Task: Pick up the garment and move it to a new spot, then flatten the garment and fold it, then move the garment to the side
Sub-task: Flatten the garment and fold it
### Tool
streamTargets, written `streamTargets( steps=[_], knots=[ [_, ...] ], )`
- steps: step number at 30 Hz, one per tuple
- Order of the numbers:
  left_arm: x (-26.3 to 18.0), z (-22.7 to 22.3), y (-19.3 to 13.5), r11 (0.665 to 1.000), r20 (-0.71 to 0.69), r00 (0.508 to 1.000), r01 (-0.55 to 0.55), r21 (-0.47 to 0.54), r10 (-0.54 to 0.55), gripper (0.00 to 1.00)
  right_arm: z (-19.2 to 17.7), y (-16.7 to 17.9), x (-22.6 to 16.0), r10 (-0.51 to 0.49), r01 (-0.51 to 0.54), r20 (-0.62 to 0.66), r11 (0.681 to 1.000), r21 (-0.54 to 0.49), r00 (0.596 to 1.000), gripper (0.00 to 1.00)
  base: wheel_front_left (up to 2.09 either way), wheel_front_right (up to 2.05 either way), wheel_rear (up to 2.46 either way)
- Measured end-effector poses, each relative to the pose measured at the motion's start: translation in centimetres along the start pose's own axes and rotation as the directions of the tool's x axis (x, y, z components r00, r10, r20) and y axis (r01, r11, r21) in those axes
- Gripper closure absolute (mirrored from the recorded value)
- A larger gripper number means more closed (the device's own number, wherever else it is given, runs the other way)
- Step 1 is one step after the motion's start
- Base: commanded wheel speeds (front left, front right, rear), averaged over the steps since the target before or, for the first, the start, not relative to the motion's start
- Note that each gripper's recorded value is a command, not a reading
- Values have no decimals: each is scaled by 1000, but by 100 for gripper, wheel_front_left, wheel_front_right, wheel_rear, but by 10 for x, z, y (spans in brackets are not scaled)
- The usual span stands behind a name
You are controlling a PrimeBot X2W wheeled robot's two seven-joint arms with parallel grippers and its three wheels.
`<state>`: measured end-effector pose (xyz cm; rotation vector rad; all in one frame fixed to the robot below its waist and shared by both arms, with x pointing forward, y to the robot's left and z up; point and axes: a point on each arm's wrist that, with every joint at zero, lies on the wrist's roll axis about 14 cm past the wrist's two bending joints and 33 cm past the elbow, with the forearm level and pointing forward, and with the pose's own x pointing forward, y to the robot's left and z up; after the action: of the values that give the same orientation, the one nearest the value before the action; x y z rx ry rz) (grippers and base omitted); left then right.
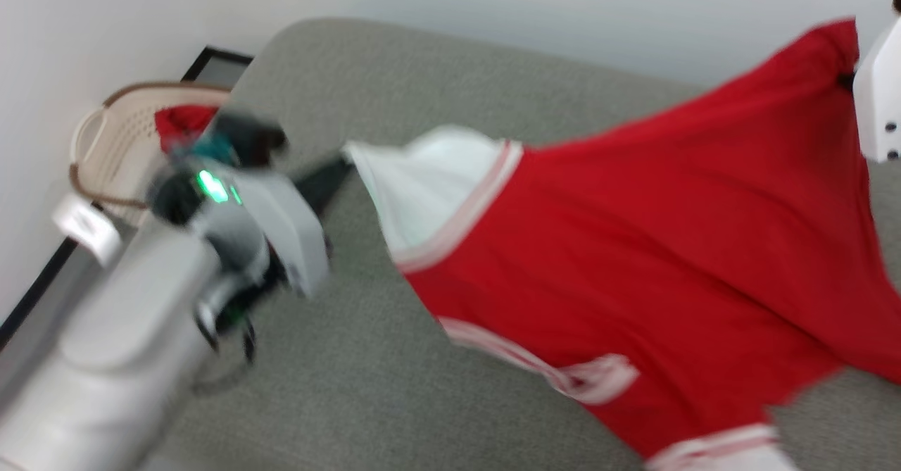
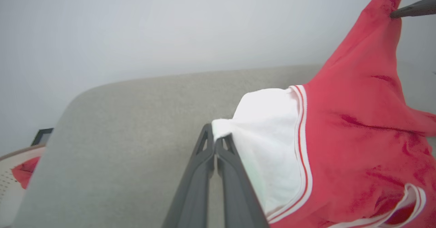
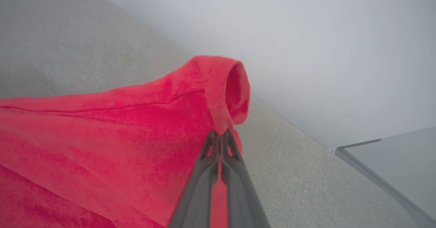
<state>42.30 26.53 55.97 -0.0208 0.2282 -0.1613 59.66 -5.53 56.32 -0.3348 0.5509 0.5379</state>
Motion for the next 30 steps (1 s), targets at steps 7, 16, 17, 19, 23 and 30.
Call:
streamTargets(
  steps=[7,16,17,19,23,30],
  knots=[
    [5,106,13,995,129,991,-43,91,31,100,60,-14,-47,-89,95,241,995,-14,967,100,0,0,0],
    [7,230,-3,986,346,938,-84,144,30,100,123,-43,-119,-219,240,479,971,18,850,100,0,0,0],
    [6,240,-6,983,364,931,-91,160,27,100,127,-45,-126,-231,253,495,967,24,838,100,0,0,0],
    [4,261,-13,985,410,912,-86,151,17,100,132,-49,-139,-249,267,520,963,41,817,100,0,0,0],
    [1,290,-19,982,454,891,-101,157,19,100,141,-54,-159,-276,294,556,954,59,784,100,0,0,0],
    [5,316,-28,982,501,865,-104,157,11,100,137,-66,-172,-312,317,560,944,91,768,100,0,0,0]
  ],
)
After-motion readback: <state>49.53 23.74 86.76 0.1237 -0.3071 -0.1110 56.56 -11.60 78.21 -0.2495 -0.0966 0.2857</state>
